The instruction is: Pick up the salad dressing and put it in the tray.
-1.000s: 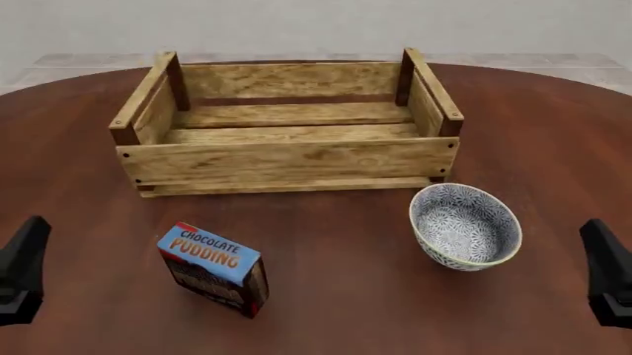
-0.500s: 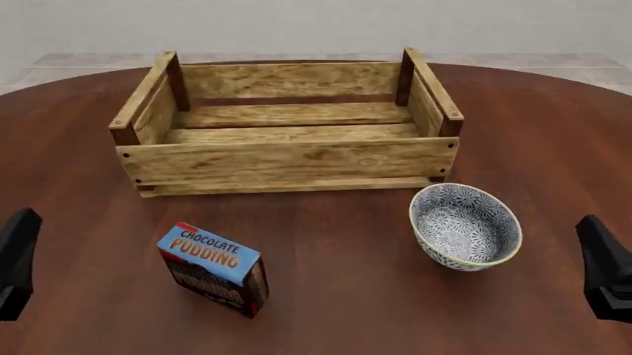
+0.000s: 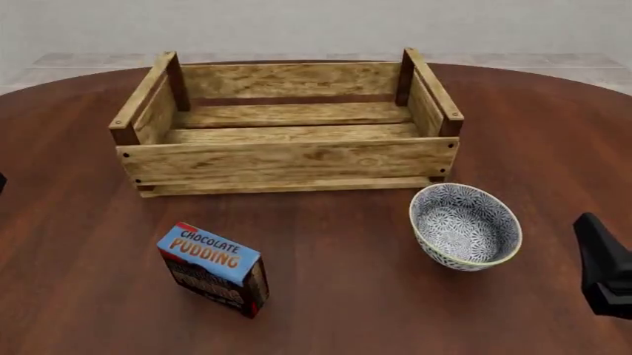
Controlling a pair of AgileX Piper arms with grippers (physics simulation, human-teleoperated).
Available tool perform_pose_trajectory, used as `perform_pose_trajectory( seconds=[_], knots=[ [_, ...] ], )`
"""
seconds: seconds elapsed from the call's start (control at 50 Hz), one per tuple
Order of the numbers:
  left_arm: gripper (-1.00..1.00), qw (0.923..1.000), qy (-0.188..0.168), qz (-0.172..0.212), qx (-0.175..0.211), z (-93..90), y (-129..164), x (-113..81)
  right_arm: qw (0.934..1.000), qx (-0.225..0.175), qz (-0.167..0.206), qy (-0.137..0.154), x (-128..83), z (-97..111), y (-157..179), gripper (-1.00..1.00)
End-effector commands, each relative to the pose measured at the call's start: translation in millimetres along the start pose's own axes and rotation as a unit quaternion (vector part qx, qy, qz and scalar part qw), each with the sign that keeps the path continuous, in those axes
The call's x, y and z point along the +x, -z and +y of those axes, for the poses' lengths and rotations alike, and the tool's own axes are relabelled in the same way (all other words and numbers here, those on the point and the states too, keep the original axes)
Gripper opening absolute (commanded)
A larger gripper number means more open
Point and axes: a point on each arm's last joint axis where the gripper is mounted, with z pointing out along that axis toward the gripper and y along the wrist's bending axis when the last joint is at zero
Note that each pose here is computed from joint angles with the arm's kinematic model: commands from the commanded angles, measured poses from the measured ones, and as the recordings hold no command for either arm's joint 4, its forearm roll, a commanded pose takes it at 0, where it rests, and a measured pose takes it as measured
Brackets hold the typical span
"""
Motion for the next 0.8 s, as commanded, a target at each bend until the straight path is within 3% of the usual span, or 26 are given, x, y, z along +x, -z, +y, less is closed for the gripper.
perform_pose_trajectory(
  seconds=[0.02,0.26,0.42,0.58,0.8],
  knots=[
    [1.0,0.9996,-0.011,0.021,-0.016,3.4,-3.5,-18.7,1.0,0.0,0.004,-0.001,0.2,0.1,-2.6,1.0],
    [1.0,0.9973,0.007,0.05,-0.053,8.1,0.5,-28.7,1.0,-0.001,0.007,0.001,0.5,0.2,-4.2,1.0],
    [1.0,0.9946,-0.003,0.052,-0.09,10.1,13.6,-35.9,0.9999,0.001,0.011,-0.003,1.0,-0.1,-5.8,1.0],
    [1.0,0.9893,0.002,0.067,-0.129,10.8,23.2,-34.8,0.9999,-0.005,0.013,-0.001,1.2,0.7,-6.8,1.0],
    [1.0,0.981,0.015,0.095,-0.169,10.9,27.8,-17.6,0.9999,-0.009,0.014,0.003,1.3,1.4,-6.9,1.0]
  ],
)
